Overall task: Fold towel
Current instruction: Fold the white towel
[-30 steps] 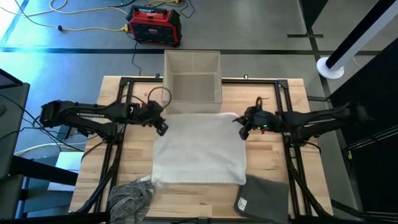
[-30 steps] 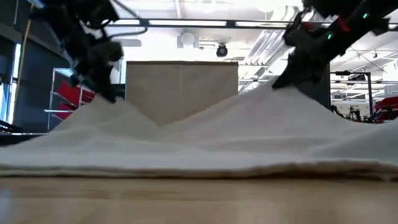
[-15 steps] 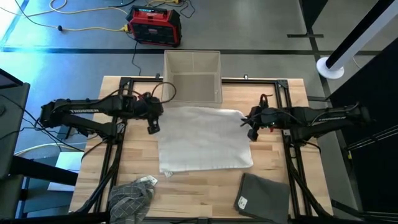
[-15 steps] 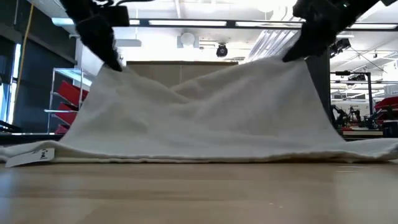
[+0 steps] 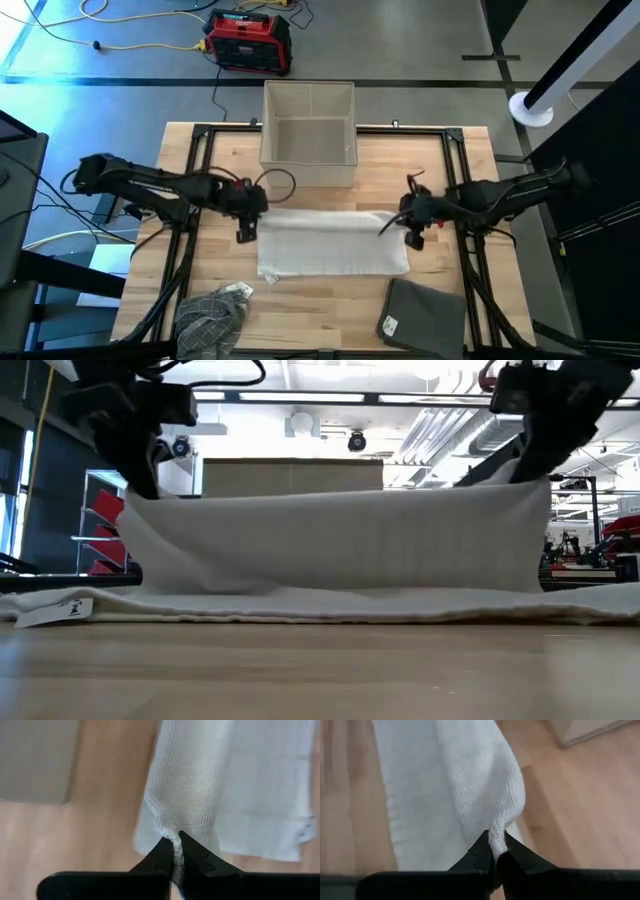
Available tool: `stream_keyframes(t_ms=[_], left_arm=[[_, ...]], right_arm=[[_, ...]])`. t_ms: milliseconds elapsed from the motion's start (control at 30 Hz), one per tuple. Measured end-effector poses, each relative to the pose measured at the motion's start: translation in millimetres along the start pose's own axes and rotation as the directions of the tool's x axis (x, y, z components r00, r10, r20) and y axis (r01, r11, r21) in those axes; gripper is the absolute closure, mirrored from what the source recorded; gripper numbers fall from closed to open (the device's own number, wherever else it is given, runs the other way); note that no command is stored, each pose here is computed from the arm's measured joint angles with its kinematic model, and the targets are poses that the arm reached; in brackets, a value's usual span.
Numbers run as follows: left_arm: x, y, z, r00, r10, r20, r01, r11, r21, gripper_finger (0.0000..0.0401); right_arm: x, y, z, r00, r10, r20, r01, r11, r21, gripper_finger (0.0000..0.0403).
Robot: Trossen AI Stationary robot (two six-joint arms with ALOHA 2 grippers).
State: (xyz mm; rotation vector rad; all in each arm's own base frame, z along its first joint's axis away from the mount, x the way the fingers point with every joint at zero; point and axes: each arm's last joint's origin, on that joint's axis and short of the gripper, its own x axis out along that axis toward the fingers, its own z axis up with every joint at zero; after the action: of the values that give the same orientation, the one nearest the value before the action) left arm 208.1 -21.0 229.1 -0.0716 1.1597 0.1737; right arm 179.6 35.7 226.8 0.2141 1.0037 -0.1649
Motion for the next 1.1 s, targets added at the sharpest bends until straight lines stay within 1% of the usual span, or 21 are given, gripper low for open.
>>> stream_keyframes(t_ms=[100,267,367,467,533,633,700,800,867,967,1033,1100], left_arm=[[7,-16,4,0.997,-0.073,0.011,0.073,0.997,0.018,0.0396],[19,-41,3,0.987,-0.16,-0.025,0.161,0.985,0.066,0.0396],[27,-51,0,0.985,-0.159,-0.065,0.165,0.981,0.098,0.0396],[35,-57,-1,0.984,-0.152,-0.095,0.163,0.98,0.117,0.0396],[41,-61,-2,0.983,-0.147,-0.112,0.16,0.98,0.117,0.0384],[49,-64,-3,0.976,-0.158,-0.148,0.174,0.98,0.101,0.0347],[52,-67,-4,0.959,-0.211,-0.189,0.226,0.972,0.065,0.0321],[52,-70,-5,0.913,-0.324,-0.247,0.337,0.941,0.011,0.0291],[49,-72,-5,0.881,-0.393,-0.263,0.406,0.914,-0.006,0.028],[41,-75,0,0.856,-0.453,-0.247,0.462,0.887,-0.025,0.0275],[38,-76,3,0.856,-0.458,-0.241,0.464,0.885,-0.037,0.0275],[35,-76,6,0.863,-0.447,-0.235,0.452,0.891,-0.036,0.0278]], right_arm=[[12,10,-3,0.998,0.012,-0.063,-0.014,0.999,-0.044,0.0398],[30,28,-8,0.987,0.067,-0.148,-0.082,0.992,-0.098,0.0398],[36,36,-12,0.979,0.085,-0.187,-0.109,0.987,-0.122,0.0398],[41,40,-15,0.975,0.077,-0.21,-0.105,0.987,-0.124,0.0397],[44,42,-16,0.972,0.071,-0.225,-0.101,0.987,-0.127,0.038],[47,44,-18,0.964,0.078,-0.254,-0.109,0.988,-0.112,0.0332],[49,45,-20,0.953,0.107,-0.283,-0.134,0.988,-0.079,0.0298],[48,48,-21,0.927,0.179,-0.329,-0.199,0.98,-0.029,0.0261],[46,50,-19,0.918,0.208,-0.338,-0.221,0.975,-0.001,0.0249],[42,56,-16,0.901,0.261,-0.347,-0.275,0.961,0.009,0.0246],[39,59,-15,0.879,0.297,-0.372,-0.314,0.949,0.015,0.0248],[34,60,-12,0.875,0.287,-0.39,-0.3,0.953,0.03,0.0255]])
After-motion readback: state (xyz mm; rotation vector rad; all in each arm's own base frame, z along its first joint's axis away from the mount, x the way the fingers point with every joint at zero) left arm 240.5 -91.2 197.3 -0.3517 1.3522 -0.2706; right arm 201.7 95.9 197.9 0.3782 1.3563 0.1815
